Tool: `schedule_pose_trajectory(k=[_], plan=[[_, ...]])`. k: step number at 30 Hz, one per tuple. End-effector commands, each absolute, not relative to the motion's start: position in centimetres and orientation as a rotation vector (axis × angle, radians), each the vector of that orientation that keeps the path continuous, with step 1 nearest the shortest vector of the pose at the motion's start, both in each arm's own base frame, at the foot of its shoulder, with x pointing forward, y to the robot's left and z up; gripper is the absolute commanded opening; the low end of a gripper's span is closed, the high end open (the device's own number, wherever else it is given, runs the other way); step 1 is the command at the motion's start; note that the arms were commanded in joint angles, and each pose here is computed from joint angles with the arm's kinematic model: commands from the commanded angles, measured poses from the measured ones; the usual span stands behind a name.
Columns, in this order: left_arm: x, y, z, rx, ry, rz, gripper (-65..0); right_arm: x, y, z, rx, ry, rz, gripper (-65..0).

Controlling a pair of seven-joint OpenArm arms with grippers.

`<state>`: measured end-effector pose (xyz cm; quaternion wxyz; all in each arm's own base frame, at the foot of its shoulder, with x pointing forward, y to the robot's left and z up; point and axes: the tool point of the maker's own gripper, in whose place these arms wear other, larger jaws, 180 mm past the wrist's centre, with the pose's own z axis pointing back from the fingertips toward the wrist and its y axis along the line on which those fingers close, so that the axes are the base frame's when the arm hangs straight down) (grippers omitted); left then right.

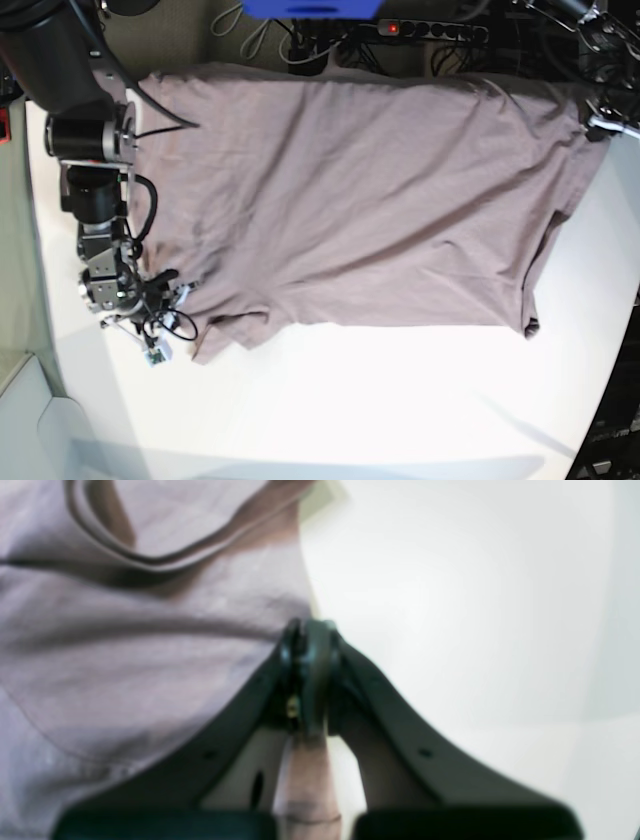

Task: Layout the t-shirt on the table in an organized manner, then fold the t-shirt properly

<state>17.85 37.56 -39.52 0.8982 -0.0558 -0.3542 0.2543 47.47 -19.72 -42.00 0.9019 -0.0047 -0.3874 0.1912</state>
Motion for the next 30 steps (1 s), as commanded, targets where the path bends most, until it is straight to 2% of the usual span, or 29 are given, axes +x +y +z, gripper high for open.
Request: schedule_pose_trajectory(k=[1,4,8,14,19,26,30], plan=[[20.5,38.8,-35.3,-0.083,-0.879,0.469,-60.0,49.1,-19.3,-40.0,-0.012,-0.862,0.386,-65.0],[24.7,37.1,-31.1,-0.101,-1.011,0.371,-60.0,48.9,-18.9,-40.4,-0.003,-0.857,0.387,-65.0],[30.4,33.0,-29.0,-0.188,-1.08,0.242,-60.0,48.6,-18.7,-40.8,0.001,-0.849,0.388,-65.0],[39.2,24.7,-30.1,-0.314,-1.065,0.109,-60.0,47.6,-18.7,-41.9,0.006,-0.828,0.387,-65.0],[43.9,22.1,-33.4,-0.323,-1.05,0.118,-60.0,46.3,-19.2,-43.3,0.005,-0.798,0.382,-65.0],[45.4,26.8,-39.0,-0.361,-1.011,0.268,-60.0,44.9,-23.0,-43.9,-0.051,-0.767,0.369,-65.0],[45.6,31.4,-38.8,-0.34,-1.09,0.374,-60.0,44.0,-25.3,-44.2,-0.087,-0.748,0.364,-65.0]])
